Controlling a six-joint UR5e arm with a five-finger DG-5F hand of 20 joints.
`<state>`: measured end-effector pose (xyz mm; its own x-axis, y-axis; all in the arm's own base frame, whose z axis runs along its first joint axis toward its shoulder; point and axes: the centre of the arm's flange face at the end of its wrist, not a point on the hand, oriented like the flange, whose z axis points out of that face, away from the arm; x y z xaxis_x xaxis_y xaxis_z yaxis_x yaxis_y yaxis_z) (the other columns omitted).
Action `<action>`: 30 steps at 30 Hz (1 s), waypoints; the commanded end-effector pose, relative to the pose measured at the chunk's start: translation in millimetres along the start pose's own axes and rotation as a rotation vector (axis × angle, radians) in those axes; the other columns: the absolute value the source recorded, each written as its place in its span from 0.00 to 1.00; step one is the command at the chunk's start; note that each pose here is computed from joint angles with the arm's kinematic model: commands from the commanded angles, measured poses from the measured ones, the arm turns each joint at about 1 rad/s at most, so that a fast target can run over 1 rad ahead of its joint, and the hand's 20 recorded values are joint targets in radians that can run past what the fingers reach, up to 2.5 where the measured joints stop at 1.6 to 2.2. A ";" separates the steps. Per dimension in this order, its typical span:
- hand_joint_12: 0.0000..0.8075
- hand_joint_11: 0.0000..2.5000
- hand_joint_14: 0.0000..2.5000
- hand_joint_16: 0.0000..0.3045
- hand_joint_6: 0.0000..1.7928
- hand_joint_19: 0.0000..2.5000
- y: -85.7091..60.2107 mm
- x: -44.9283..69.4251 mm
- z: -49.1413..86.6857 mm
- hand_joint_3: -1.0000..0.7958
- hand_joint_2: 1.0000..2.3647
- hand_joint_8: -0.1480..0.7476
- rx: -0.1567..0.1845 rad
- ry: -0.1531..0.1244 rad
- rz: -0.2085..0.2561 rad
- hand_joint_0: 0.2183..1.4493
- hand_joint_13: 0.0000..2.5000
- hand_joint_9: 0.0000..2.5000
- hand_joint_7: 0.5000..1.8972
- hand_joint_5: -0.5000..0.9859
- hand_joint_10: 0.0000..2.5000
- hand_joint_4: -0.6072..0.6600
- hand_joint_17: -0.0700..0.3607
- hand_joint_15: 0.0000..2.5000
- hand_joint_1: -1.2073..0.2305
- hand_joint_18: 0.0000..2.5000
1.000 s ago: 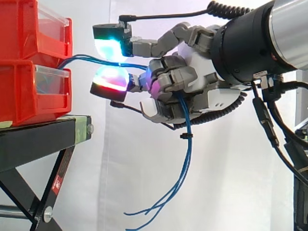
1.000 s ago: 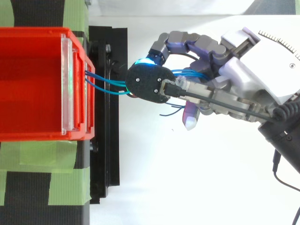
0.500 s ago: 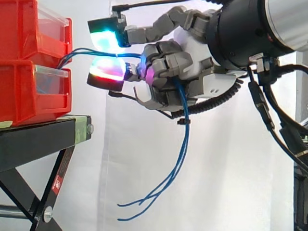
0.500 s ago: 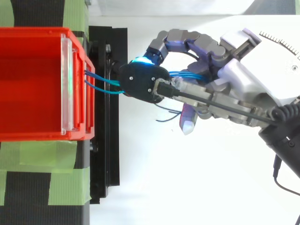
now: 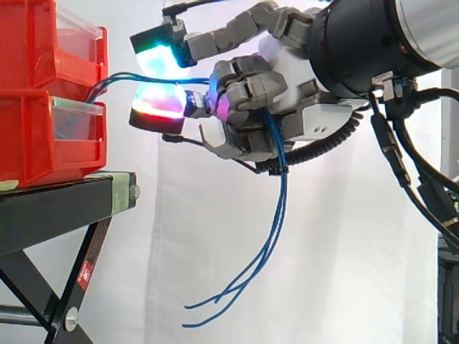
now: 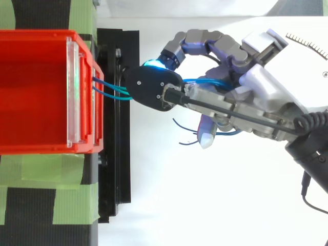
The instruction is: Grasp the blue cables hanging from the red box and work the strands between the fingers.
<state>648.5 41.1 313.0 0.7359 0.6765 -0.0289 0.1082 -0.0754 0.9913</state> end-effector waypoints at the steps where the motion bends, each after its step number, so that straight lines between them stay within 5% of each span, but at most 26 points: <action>1: 0.77 1.00 1.00 0.81 0.30 0.23 -0.3 -0.2 -0.1 0.58 0.01 0.75 0.001 0.000 0.001 0.59 0.79 0.78 0.52 0.52 1.00 0.62 0.59 0.65 0.47 1.00; 6: 0.77 1.00 1.00 0.81 0.27 0.23 0.6 -0.5 -1.3 0.61 0.01 0.75 0.002 0.001 0.009 0.60 0.79 0.78 0.55 0.53 1.00 0.58 0.59 0.65 0.47 1.00; 9: 0.77 1.00 1.00 0.81 0.40 0.23 1.2 -1.1 -1.6 0.68 0.01 0.75 0.005 0.000 0.006 0.57 0.79 0.78 0.49 0.46 1.00 0.59 0.59 0.65 0.41 1.00; 15: 0.77 1.00 1.00 0.81 0.60 0.23 0.1 -0.9 -3.3 0.67 0.01 0.75 0.009 0.001 0.010 0.56 0.79 0.78 0.44 0.36 1.00 0.61 0.59 0.65 0.36 1.00; 18: 0.77 1.00 1.00 0.81 0.72 0.23 0.9 -0.8 -5.4 0.51 0.01 0.75 0.011 0.003 0.011 0.48 0.79 0.78 0.42 0.32 1.00 0.61 0.59 0.65 0.37 1.00; 22: 0.77 1.00 1.00 0.81 0.67 0.23 0.0 -0.5 -8.9 0.53 0.01 0.75 0.015 0.001 0.011 0.50 0.79 0.78 0.46 0.38 1.00 0.59 0.59 0.65 0.43 1.00; 26: 0.77 1.00 1.00 0.81 0.31 0.23 0.1 -0.6 -11.6 0.65 0.00 0.75 0.016 -0.002 0.015 0.60 0.79 0.78 0.55 0.53 1.00 0.61 0.59 0.65 0.49 1.00; 28: 0.77 1.00 1.00 0.81 0.20 0.23 0.2 -1.3 -11.8 0.66 0.01 0.75 0.017 -0.005 0.016 0.64 0.79 0.78 0.62 0.59 1.00 0.59 0.59 0.65 0.48 1.00; 30: 0.77 1.00 1.00 0.81 0.19 0.23 0.3 -1.9 -11.9 0.65 0.01 0.75 0.017 -0.007 0.016 0.65 0.79 0.78 0.64 0.60 1.00 0.59 0.59 0.65 0.48 1.00</action>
<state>640.0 48.4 314.5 0.7401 0.6723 -0.0153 0.1088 -0.0973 0.9893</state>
